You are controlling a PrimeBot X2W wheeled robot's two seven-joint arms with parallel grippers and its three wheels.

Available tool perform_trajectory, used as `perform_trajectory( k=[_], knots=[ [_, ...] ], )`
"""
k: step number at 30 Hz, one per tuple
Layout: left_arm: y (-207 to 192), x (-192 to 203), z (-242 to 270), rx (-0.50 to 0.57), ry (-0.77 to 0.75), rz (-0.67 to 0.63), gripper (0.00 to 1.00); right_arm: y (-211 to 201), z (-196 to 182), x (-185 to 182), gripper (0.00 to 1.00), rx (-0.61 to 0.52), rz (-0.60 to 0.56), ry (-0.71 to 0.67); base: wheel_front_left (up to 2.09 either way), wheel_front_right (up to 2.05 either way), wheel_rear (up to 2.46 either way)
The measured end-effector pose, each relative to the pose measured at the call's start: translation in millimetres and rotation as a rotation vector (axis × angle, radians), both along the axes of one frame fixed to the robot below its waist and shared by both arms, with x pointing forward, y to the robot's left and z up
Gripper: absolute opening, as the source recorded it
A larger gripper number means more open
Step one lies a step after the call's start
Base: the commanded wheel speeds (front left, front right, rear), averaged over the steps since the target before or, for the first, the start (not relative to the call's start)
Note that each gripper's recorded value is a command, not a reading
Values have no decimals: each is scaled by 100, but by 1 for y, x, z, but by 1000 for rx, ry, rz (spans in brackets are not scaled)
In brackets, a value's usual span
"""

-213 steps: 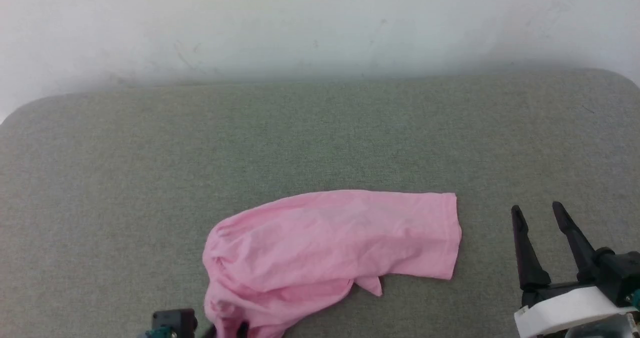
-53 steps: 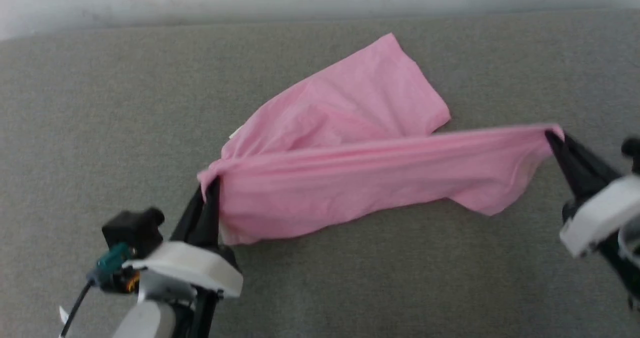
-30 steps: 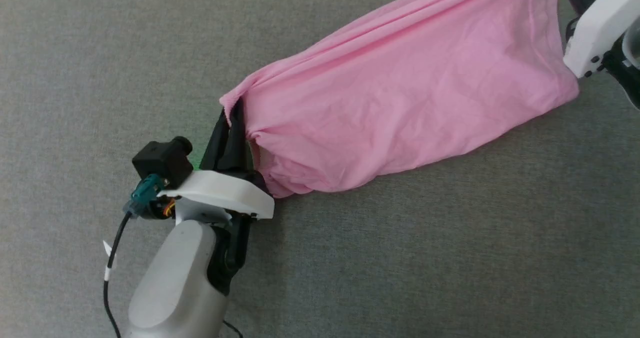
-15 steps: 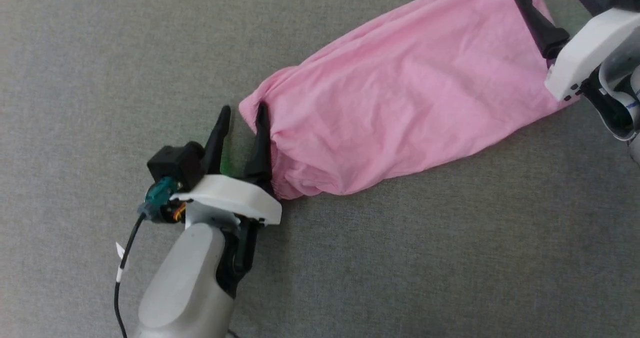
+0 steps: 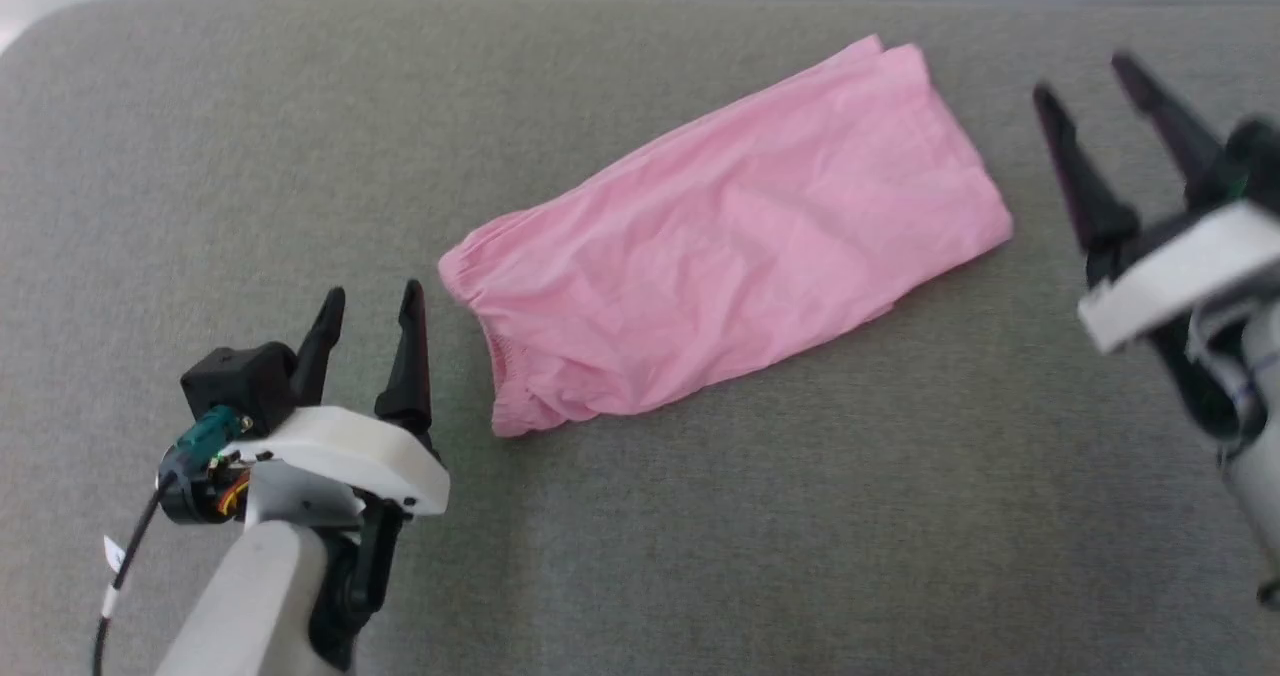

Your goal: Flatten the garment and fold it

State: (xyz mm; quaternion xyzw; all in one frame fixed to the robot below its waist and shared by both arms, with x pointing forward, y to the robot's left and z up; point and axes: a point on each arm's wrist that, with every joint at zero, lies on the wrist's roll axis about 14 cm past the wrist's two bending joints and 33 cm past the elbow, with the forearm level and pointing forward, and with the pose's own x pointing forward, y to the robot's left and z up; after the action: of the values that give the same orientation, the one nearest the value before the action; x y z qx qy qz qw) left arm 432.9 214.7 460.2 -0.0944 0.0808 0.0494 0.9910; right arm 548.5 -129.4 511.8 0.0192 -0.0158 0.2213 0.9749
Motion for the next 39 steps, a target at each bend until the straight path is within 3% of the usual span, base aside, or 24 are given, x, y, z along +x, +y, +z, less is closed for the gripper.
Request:
perform_trajectory(
  k=[13, 20, 26, 27, 29, 39],
  knots=[
    [-63, -19, -9, -2, 336, -360, 100, -38, 8, -101, 100, -2, -132, 26, 0, 0, 0],
    [-85, -32, -53, 21, 574, -474, 100, -47, 25, -116, 100, 10, -179, -1, 0, 0, 0],
    [-94, -27, -75, 80, 695, -555, 100, -52, 17, -119, 100, 10, -197, 32, 0, 0, 0],
    [-97, -26, -77, 86, 711, -571, 62, -54, 16, -119, 100, 9, -201, 37, 0, 0, 0],
    [-101, -26, -80, 93, 733, -597, 0, -58, 12, -119, 100, 6, -211, 49, 0, 0, 0],
    [-107, -29, -78, 68, 691, -594, 0, -53, -40, -89, 100, -44, -160, 324, 0, 0, 0]
  ],
)
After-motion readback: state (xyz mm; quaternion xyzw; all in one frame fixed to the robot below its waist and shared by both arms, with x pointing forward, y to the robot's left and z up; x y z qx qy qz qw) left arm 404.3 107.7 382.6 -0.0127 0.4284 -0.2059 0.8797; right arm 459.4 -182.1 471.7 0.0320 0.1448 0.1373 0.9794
